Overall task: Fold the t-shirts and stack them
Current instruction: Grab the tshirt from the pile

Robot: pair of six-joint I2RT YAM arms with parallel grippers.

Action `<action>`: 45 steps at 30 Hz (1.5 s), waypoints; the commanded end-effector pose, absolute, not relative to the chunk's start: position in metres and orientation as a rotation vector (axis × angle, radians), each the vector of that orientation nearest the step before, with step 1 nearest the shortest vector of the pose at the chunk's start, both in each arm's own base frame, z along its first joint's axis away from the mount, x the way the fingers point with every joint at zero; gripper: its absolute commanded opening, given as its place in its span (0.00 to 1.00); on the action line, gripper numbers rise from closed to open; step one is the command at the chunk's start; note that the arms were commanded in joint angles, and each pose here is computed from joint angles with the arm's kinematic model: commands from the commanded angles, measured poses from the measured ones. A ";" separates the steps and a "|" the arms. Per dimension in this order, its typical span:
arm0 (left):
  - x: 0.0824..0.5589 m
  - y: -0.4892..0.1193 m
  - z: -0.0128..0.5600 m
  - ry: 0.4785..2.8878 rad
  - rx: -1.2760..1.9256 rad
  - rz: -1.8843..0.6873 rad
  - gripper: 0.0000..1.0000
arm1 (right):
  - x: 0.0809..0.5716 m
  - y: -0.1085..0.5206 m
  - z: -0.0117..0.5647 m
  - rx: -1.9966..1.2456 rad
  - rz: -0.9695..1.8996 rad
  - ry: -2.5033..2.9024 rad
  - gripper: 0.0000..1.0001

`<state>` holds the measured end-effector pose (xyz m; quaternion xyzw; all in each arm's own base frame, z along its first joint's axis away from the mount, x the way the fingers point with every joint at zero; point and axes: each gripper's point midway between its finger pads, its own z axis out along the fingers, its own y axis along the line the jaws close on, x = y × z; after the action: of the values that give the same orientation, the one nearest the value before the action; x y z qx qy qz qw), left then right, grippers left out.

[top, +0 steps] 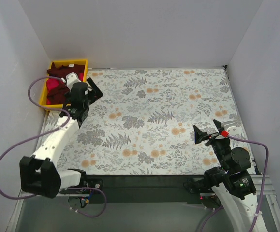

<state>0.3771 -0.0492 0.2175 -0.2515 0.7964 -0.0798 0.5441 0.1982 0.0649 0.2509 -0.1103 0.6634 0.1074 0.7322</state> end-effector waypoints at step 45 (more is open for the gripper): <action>0.535 0.017 0.425 1.413 -0.431 0.043 0.00 | 0.197 0.089 0.247 -0.360 0.320 1.454 0.98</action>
<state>0.5544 0.0787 0.2872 -0.2637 0.7265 0.0794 0.6295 0.1978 0.0865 0.2357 -0.1582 0.6775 0.1410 0.7044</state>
